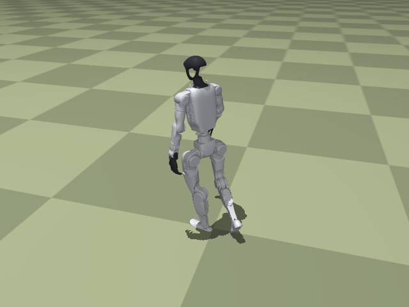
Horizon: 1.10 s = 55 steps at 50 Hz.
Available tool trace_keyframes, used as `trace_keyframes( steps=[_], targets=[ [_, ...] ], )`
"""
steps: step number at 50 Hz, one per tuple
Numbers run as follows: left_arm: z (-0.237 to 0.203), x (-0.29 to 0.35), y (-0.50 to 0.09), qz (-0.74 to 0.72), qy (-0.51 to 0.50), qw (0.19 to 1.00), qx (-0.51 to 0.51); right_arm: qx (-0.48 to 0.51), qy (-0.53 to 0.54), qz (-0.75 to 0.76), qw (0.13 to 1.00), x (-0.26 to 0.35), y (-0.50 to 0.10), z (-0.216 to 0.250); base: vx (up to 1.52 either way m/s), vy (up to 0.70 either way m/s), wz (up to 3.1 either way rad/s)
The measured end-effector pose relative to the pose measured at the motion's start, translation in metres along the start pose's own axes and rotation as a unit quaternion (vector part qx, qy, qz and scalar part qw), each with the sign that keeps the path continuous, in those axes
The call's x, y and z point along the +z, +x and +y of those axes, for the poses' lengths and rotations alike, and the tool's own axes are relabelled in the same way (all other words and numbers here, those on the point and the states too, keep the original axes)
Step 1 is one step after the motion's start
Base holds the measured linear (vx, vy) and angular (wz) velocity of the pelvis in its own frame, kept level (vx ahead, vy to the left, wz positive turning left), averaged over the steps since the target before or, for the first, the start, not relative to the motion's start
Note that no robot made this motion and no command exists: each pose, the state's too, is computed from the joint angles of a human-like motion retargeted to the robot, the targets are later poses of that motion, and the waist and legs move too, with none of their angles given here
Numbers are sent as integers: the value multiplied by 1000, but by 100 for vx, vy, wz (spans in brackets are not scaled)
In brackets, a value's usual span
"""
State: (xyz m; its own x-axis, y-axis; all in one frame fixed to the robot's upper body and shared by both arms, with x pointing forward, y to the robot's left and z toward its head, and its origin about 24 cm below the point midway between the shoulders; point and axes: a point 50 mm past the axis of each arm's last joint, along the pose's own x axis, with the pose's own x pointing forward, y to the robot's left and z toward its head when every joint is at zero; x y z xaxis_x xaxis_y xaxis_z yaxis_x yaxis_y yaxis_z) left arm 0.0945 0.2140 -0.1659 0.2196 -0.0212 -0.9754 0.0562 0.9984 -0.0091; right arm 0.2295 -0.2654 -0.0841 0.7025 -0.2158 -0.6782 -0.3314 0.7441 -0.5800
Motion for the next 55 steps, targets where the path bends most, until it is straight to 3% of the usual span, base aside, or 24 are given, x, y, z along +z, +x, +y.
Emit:
trace_keyframes(
  steps=[7,12,17,22,29,37,45,55],
  targets=[
    [17,163,-33,-176,139,971,80,144,-5,147,979,-83,-38,94,45,5,221],
    [1,262,-90,-341,167,922,67,274,14,218,937,-124,-81,150,44,-8,176],
    [-14,316,-148,-486,149,860,31,371,20,249,895,-142,-111,177,48,-17,118],
    [-8,322,-168,-542,133,829,28,380,-1,250,890,-145,-115,180,55,-25,39],
    [14,255,-97,-415,118,899,73,266,-2,256,929,-139,-87,146,62,-26,3],
    [24,56,-8,-63,88,991,78,143,12,235,961,-99,-36,78,64,-16,10],
    [27,-91,-17,113,23,991,72,-17,18,69,997,14,13,-21,54,-14,-53],
    [19,-151,-36,151,-38,986,51,-153,65,-164,972,142,1,-99,57,3,-77]
  ],
)
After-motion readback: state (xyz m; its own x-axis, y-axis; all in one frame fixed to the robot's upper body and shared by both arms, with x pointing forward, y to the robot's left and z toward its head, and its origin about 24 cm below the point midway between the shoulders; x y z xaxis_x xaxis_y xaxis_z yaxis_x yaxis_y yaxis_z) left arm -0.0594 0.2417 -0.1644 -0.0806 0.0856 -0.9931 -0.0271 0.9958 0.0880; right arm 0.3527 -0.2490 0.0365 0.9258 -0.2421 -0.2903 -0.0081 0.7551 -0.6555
